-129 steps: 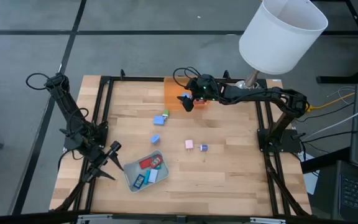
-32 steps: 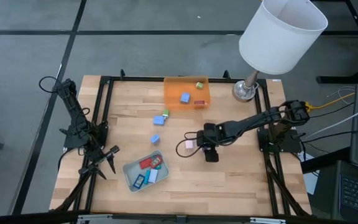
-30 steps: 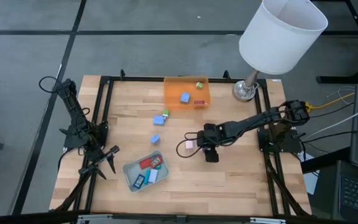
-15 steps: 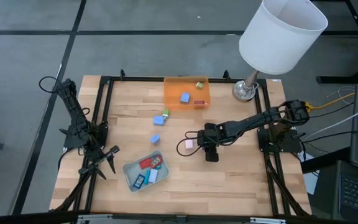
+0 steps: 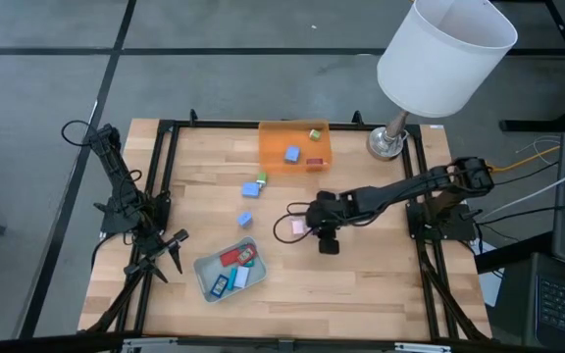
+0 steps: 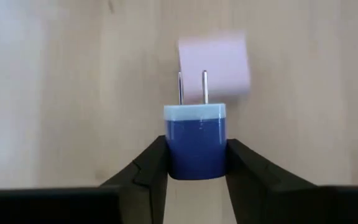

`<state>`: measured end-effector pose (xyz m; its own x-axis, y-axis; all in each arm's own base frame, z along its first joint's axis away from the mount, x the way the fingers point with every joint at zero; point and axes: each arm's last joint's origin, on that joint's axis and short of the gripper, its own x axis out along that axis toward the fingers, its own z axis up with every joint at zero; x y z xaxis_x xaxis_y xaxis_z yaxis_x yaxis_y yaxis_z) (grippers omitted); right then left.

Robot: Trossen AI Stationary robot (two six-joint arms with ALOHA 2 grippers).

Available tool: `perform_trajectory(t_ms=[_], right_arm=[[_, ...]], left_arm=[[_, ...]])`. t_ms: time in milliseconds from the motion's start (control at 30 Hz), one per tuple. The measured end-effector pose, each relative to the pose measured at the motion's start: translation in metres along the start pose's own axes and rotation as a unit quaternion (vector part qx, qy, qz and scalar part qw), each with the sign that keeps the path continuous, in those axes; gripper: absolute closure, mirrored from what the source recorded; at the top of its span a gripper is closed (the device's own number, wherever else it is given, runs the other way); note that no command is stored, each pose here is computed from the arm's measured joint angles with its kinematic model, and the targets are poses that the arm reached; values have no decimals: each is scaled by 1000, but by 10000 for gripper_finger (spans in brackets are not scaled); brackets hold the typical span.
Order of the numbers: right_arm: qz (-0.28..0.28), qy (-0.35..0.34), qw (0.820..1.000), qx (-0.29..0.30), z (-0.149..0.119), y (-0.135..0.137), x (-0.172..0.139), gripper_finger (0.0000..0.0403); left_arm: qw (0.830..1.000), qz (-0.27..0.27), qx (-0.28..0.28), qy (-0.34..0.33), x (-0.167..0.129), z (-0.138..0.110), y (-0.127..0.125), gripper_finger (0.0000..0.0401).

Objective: Pick & Place Office items
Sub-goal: Put the purple charger adapter into the orange bin

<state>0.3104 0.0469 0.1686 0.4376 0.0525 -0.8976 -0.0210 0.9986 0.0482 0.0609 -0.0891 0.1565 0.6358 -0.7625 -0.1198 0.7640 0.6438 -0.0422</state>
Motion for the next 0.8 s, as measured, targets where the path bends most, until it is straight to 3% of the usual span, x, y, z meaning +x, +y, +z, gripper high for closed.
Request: perform_trajectory(t_ms=[133,233,333,467,800], right_arm=[[-38,-96,995,-3,25,-1,-25,279],[-82,-216,973,13,45,-8,-46,279],[-102,-348,932,16,63,-16,-64,279],[-74,-492,867,27,75,-35,-72,279],[-89,-550,824,105,55,-102,-21,279]], left_arm=[[1000,0,0,0,0,0,0,208],[1000,0,-3,0,0,0,0,209],[1000,0,-4,0,0,0,0,207],[1000,0,-8,-1,0,0,0,205],[1000,0,-17,-2,0,0,0,206]])
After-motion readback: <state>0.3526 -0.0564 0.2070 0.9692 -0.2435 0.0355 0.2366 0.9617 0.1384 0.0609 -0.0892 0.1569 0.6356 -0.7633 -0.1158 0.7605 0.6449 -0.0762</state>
